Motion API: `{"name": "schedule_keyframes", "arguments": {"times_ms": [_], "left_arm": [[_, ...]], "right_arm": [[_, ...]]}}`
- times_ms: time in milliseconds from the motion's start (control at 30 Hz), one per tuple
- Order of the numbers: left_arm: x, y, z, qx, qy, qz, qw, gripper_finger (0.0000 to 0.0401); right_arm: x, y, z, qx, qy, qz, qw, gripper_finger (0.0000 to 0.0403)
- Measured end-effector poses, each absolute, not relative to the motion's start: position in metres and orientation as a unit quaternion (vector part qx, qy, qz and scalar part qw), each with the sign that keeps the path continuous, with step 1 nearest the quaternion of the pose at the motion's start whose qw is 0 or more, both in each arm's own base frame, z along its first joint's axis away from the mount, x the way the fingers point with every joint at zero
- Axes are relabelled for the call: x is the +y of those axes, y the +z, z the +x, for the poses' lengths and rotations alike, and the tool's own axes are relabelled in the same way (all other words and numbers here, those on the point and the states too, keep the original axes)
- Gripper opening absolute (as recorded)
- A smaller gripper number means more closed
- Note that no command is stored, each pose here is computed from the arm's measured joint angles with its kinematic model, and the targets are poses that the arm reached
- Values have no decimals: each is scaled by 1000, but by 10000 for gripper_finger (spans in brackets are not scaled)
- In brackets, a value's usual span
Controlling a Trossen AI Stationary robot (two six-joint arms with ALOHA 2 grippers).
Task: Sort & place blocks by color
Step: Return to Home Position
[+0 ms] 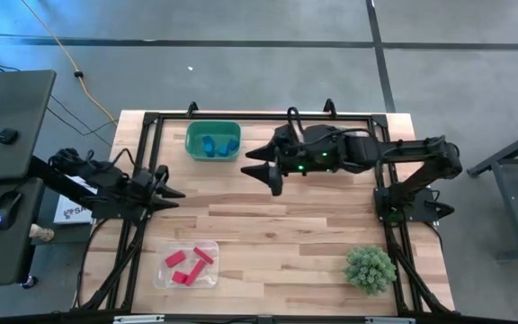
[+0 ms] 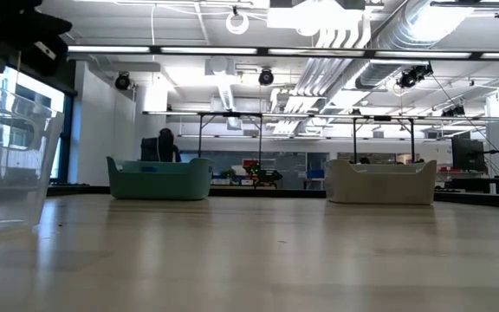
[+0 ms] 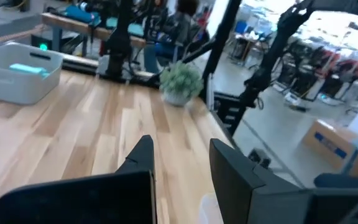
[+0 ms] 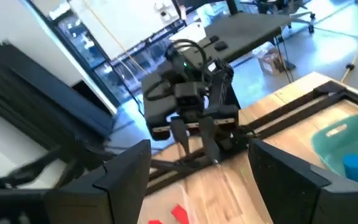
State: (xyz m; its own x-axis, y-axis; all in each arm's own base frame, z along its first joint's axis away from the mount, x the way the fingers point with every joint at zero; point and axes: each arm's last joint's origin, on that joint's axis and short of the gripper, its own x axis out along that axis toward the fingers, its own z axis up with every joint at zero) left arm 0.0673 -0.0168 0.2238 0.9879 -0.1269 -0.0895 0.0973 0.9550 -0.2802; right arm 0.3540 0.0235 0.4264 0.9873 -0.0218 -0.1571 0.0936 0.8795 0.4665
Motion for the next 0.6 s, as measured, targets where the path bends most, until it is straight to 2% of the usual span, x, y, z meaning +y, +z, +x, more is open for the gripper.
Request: {"name": "schedule_keyframes", "arguments": {"times_ms": [333, 533, 600], "left_arm": [[-19, 200, 78, 61, -29, -135, 989, 71], [-19, 194, 80, 63, -18, -136, 989, 71], [-18, 193, 80, 62, -4, -131, 989, 71]], "right_arm": [[22, 469, 293, 42, -26, 177, 983, 259], [14, 492, 237, 31, -71, 113, 991, 259], [11, 493, 217, 53, -96, 101, 989, 259]]}}
